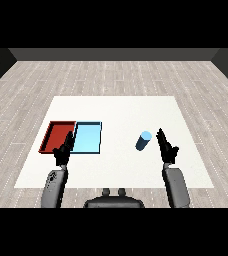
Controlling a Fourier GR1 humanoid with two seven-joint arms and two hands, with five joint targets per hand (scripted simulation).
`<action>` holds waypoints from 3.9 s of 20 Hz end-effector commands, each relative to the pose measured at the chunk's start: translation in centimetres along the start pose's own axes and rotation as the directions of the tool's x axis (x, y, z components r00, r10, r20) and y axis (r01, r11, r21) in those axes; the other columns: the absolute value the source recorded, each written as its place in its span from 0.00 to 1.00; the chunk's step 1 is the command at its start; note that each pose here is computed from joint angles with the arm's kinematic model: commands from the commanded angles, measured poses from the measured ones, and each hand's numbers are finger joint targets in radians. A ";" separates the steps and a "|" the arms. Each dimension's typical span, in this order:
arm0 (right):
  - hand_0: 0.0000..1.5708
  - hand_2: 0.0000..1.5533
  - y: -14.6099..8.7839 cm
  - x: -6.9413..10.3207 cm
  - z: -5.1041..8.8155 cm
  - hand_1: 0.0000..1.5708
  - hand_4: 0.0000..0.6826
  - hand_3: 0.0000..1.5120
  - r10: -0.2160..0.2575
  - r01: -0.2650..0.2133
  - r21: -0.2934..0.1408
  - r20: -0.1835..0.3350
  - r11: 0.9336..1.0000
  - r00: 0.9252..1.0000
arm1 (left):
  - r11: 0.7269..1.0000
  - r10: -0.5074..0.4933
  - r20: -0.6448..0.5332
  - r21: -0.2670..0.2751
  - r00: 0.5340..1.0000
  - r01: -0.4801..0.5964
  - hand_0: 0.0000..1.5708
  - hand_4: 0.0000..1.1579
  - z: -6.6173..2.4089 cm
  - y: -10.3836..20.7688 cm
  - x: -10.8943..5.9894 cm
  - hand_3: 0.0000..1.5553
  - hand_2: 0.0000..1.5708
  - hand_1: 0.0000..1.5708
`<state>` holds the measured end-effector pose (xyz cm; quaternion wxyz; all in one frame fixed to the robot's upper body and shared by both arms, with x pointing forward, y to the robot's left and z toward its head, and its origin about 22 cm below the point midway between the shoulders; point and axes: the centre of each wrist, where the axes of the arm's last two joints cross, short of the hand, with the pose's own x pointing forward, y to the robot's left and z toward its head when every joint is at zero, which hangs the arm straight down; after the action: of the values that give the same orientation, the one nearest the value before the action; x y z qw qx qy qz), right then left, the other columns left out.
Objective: Pick the blue can and put it in the blue box
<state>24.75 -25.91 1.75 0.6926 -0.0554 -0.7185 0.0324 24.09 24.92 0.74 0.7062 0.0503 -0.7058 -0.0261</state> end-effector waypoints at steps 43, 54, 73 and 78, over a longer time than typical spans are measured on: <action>0.00 0.00 -7.8 -5.4 -6.0 0.00 0.00 0.00 -0.326 0.314 0.121 0.095 0.942 0.941 | 0.978 0.207 0.420 -0.068 0.883 -0.197 0.00 0.00 -1.23 -0.5 -2.0 0.00 0.00 0.00; 0.00 0.00 -2.4 -7.1 -5.4 0.00 0.00 0.00 -0.339 0.331 0.116 0.052 0.936 0.939 | 0.971 0.231 0.419 -0.041 0.878 -0.236 0.00 0.00 -0.55 0.1 -0.4 0.00 0.00 0.00; 0.00 0.00 0.2 -8.8 -7.0 0.00 0.00 0.00 -0.353 0.348 0.161 -0.002 0.923 0.936 | 0.971 0.232 0.451 -0.063 0.862 -0.229 0.00 0.00 -0.14 0.0 0.3 0.00 0.00 0.00; 0.00 0.00 -0.2 -8.6 -9.5 0.00 0.00 0.00 -0.363 0.358 0.161 0.003 0.920 0.932 | 0.978 0.202 0.437 -0.038 0.876 -0.207 0.00 0.00 -0.49 1.1 0.3 0.00 0.00 0.00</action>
<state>33.15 -28.07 -6.48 0.6775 0.1320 -0.7226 -0.0382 24.36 25.47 0.90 0.5220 -0.0364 -0.8511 0.0437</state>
